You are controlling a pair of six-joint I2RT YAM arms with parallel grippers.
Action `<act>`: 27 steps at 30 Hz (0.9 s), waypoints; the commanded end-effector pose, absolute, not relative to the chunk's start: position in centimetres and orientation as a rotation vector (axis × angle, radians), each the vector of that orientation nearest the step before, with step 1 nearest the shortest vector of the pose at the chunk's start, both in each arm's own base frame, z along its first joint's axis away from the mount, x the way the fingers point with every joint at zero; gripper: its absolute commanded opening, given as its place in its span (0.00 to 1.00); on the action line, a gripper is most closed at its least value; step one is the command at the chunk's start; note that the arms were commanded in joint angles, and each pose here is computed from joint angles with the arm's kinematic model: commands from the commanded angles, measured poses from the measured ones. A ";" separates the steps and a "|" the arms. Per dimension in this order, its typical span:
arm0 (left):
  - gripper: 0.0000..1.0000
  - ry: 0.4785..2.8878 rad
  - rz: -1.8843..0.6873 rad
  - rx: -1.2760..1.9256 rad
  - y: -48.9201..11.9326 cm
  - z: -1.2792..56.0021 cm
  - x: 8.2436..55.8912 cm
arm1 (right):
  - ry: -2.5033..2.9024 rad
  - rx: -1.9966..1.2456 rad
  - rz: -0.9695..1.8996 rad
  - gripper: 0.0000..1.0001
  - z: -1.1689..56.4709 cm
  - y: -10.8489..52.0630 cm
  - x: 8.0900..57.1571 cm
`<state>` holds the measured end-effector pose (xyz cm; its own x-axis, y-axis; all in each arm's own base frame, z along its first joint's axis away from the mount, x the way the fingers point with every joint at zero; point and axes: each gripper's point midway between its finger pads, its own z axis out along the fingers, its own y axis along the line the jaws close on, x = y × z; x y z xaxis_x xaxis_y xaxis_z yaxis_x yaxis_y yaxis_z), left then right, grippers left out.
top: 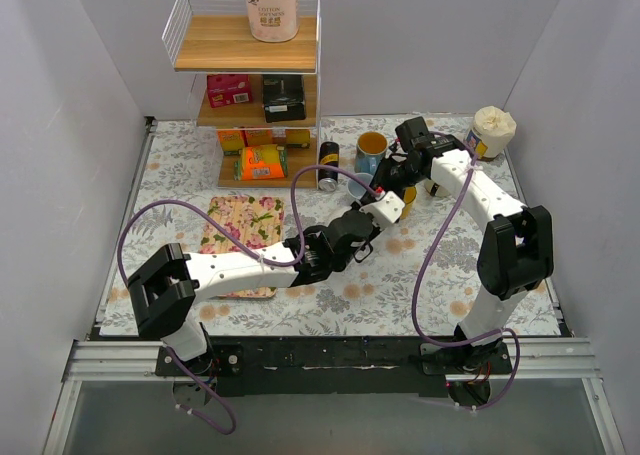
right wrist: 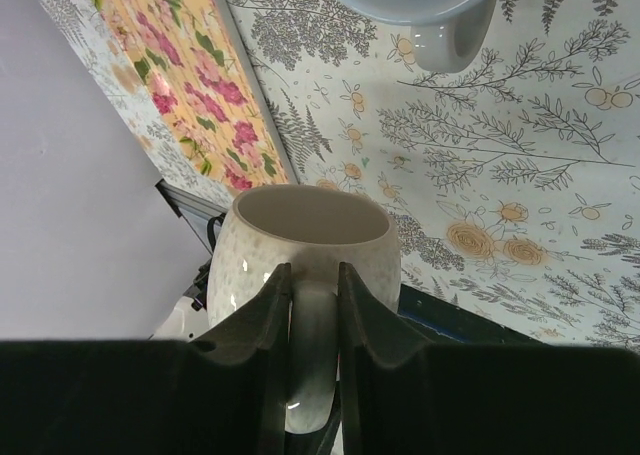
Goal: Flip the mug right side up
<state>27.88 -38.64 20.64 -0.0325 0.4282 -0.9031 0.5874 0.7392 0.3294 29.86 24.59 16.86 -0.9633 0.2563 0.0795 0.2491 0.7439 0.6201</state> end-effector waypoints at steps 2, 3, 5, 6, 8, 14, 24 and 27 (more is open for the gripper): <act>0.00 1.544 -0.219 0.653 -39.2 26.5 29.2 | 2.924 0.325 1.111 0.01 18.1 25.4 29.3; 0.00 1.545 -0.219 0.654 -39.2 26.4 29.2 | 2.925 0.325 1.113 0.01 18.1 25.5 29.3; 0.00 1.547 -0.217 0.659 -39.3 26.2 29.1 | 2.915 0.319 1.125 0.01 18.5 25.5 29.5; 0.00 1.546 -0.215 0.663 -39.3 26.1 29.1 | 2.916 0.318 1.129 0.01 18.6 25.6 29.5; 0.00 1.547 -0.210 0.665 -39.3 25.9 29.2 | 2.912 0.307 1.150 0.01 18.8 25.8 29.5; 0.00 1.537 -0.164 0.649 -38.9 25.4 29.7 | 2.910 0.291 1.164 0.29 19.5 25.9 29.6; 0.00 1.529 -0.170 0.648 -39.7 25.2 30.0 | 2.910 0.298 1.186 0.02 19.1 26.2 29.6; 0.00 1.530 -0.184 0.643 -39.7 25.3 29.9 | 2.910 0.296 1.186 0.01 18.9 26.2 29.5</act>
<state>29.22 -38.83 20.50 -0.0001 0.4214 -0.9069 0.5232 0.7729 0.3590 31.25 24.69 17.10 -0.9704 0.2387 0.0374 0.2079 0.7463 0.6323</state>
